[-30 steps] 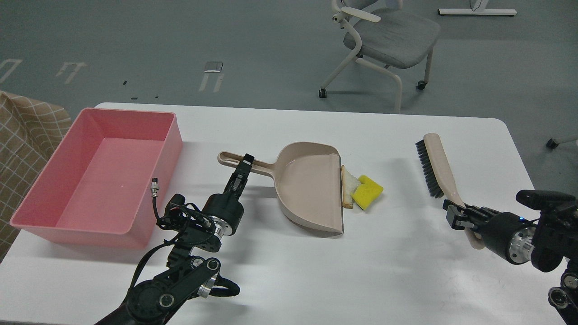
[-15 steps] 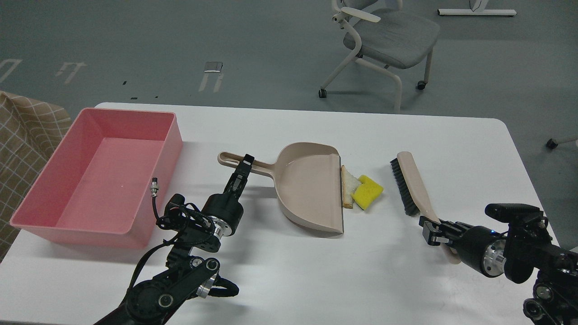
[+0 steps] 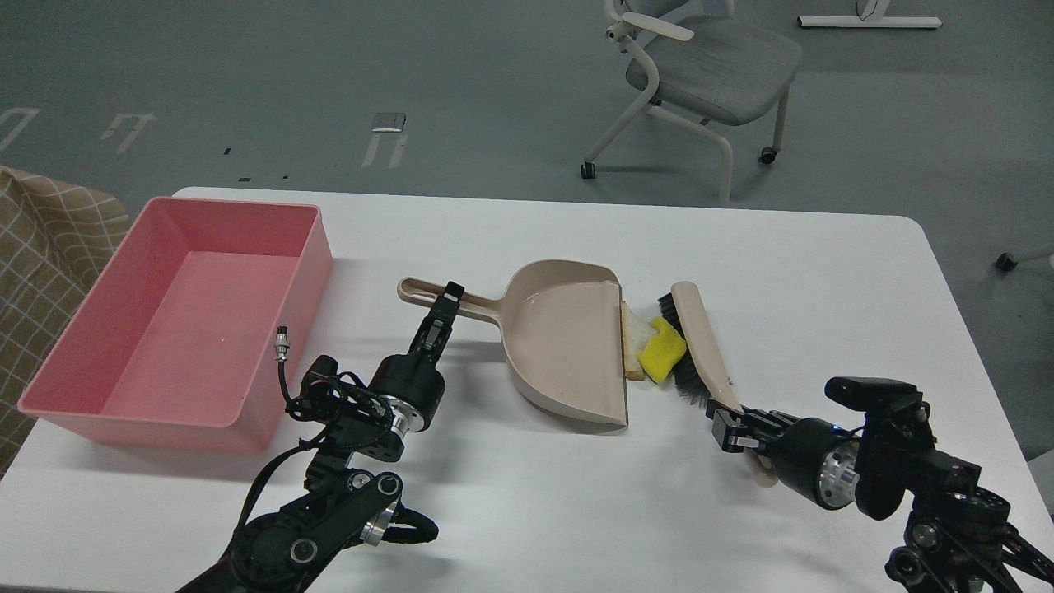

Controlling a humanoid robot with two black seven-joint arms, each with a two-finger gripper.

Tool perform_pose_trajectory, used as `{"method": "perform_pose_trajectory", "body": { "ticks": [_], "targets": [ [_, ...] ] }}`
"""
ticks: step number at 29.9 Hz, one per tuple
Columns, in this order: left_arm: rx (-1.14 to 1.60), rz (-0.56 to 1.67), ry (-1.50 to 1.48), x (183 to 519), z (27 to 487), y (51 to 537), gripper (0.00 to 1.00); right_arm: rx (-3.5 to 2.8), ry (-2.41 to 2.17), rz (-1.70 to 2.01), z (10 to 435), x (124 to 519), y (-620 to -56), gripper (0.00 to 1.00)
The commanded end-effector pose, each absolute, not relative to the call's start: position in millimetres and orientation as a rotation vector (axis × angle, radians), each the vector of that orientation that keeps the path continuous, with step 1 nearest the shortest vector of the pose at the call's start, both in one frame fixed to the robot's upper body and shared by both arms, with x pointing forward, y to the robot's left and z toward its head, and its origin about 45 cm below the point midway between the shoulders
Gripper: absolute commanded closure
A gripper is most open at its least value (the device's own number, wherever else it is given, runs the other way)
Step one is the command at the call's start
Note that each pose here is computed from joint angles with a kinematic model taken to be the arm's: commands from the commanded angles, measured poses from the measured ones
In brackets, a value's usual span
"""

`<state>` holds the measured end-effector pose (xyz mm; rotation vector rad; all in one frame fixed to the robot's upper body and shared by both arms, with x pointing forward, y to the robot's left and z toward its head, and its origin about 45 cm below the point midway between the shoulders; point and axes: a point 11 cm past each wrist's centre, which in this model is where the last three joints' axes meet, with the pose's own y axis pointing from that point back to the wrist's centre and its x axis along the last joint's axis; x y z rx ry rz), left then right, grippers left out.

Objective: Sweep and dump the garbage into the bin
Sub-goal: 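Sweep the sponge and stick into the dustpan with the brush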

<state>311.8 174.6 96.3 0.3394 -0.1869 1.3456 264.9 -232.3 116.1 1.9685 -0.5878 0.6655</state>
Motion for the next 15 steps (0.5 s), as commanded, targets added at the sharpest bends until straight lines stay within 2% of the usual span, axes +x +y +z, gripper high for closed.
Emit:
{"method": "perform_pose_trajectory", "body": {
  "ticks": [1,9,15],
  "targets": [
    [0.337,1.348,-0.188,312,97,174,0.97,2.007,-0.603,0.679,120,271,-210,0.93],
    [0.343,1.353,-0.195,312,97,179,0.97,2.149,-0.706,0.75,155,297,-150,0.93],
    [0.34,1.352,-0.195,312,98,178,0.97,2.158,-0.778,0.774,173,312,-152,0.93]
  ]
}}
